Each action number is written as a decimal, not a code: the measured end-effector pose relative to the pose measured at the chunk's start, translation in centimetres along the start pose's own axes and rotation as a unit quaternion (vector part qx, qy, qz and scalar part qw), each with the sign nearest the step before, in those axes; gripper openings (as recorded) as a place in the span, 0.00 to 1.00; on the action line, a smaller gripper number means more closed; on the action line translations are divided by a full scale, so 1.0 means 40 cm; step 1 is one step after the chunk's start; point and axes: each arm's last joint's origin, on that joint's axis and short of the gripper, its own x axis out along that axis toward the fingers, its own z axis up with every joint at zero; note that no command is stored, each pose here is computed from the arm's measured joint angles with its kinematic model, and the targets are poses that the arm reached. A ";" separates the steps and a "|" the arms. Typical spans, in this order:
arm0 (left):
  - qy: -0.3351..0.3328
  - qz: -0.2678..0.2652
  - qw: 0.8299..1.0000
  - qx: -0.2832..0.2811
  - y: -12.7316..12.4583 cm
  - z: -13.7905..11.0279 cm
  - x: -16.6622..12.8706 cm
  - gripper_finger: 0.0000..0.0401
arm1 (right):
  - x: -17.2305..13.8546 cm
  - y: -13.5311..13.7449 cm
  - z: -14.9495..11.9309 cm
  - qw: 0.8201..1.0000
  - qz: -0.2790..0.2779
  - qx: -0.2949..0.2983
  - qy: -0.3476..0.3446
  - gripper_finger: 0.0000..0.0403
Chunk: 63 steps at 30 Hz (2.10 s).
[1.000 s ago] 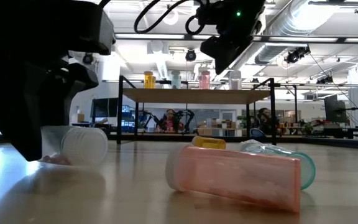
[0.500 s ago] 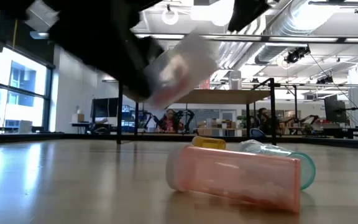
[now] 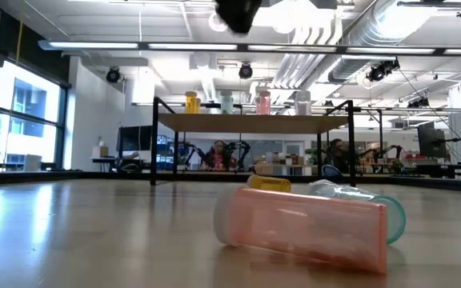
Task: Pick and place medicine bottles onto shelf by color
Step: Put the transparent pill bottle on the shelf aligned with the transparent pill bottles
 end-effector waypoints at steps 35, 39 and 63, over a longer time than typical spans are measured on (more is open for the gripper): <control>-0.142 -0.082 0.984 -0.061 0.083 -0.175 -0.224 0.38 | 0.053 0.128 0.015 0.976 0.160 -0.101 -0.110 0.42; -0.135 -0.042 0.987 -0.081 0.086 -0.200 -0.226 0.38 | 0.095 0.167 0.003 0.971 0.172 -0.128 -0.109 0.42; -0.130 -0.015 0.986 -0.100 0.089 -0.210 -0.226 0.38 | 0.240 0.227 -0.012 0.956 0.162 -0.214 -0.116 0.42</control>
